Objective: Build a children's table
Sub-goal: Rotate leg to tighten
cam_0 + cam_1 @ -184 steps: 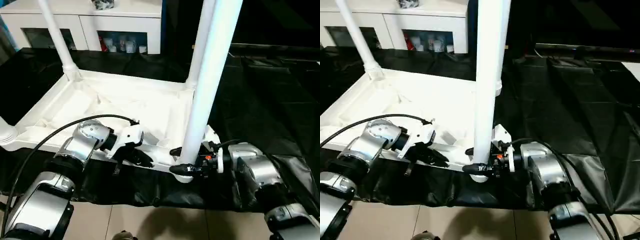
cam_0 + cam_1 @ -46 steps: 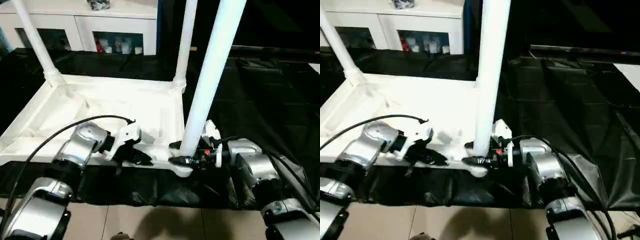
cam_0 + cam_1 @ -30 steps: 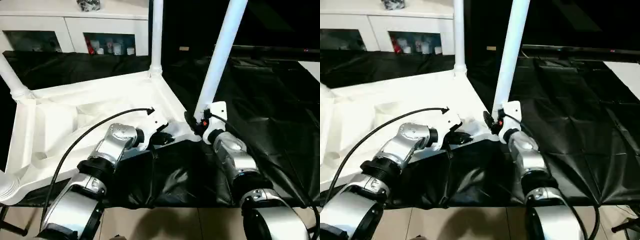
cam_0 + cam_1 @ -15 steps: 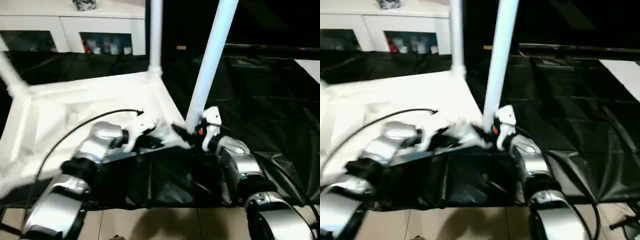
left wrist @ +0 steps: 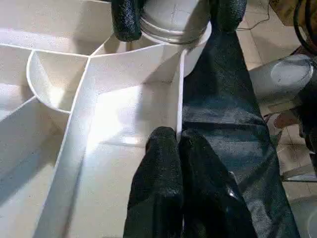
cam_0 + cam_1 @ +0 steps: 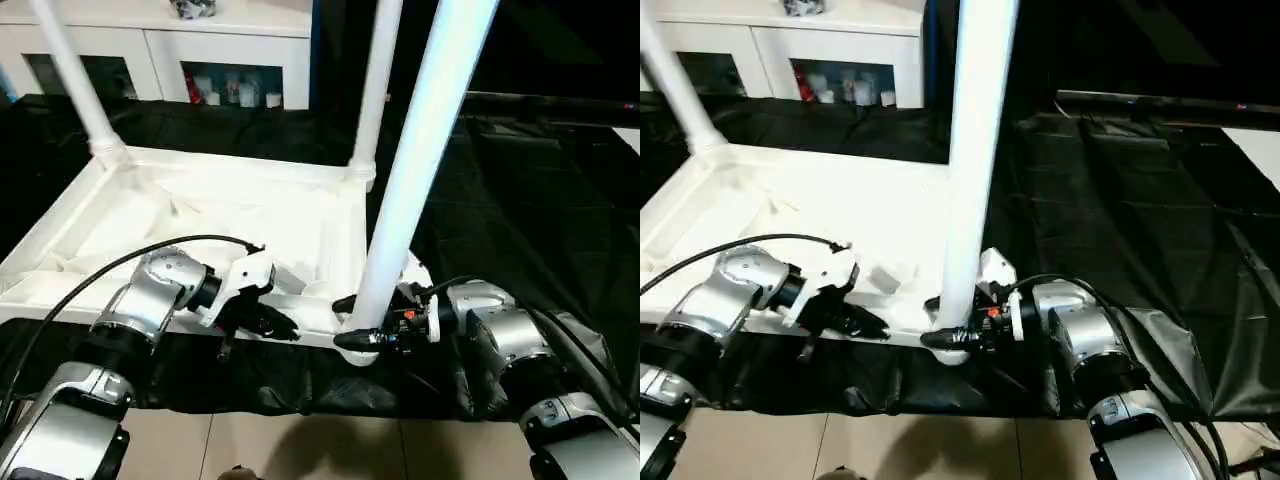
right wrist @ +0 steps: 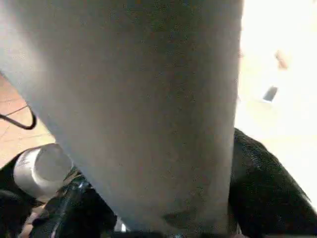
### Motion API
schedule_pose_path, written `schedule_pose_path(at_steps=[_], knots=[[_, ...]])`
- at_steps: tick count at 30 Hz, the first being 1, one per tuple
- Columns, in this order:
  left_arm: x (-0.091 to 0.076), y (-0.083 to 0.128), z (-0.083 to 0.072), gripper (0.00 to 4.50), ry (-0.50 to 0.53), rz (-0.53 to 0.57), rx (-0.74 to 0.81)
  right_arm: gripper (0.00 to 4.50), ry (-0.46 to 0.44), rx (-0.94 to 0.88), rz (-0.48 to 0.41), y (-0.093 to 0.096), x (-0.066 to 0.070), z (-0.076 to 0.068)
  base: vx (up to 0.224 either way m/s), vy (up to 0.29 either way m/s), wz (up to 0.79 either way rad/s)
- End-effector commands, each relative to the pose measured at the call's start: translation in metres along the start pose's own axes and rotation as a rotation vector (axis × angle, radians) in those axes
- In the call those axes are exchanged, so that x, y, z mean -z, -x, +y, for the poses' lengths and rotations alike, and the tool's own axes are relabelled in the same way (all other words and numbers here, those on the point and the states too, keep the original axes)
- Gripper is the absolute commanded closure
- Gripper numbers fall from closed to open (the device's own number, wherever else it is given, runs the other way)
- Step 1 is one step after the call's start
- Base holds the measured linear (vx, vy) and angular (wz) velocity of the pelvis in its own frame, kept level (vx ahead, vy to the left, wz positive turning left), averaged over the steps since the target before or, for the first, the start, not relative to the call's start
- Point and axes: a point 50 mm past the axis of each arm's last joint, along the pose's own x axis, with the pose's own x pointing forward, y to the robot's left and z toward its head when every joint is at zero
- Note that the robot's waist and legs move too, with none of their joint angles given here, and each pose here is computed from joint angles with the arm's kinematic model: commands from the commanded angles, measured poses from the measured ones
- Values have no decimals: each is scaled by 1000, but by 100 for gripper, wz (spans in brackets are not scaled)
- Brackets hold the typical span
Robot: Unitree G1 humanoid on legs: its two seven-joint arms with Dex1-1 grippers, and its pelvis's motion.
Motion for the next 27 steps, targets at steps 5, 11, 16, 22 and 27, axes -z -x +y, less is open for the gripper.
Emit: schedule_pose_path(at_steps=[5, 11, 16, 22, 27], knots=[[-10, -5, 4, 450, -30, -27, -40, 202, -54, -114, 29, -13, 7, 12, 0, 0, 0], [-16, -10, 20, 450, -9, -34, -214, 208, -76, 128, -105, -12, 1, -3, 0, 0, 0], [-29, -21, 35, 450, 25, -77, -360, 227, -114, 535, -208, -12, -1, -28, 0, 0, 0], [-42, -40, 41, 450, 41, -116, -431, 240, -177, 807, -190, -21, 9, -39, 0, 0, 0], [-50, -56, 42, 450, 39, -129, -450, 241, -163, 913, -179, -37, 8, -42, 0, 0, 0]])
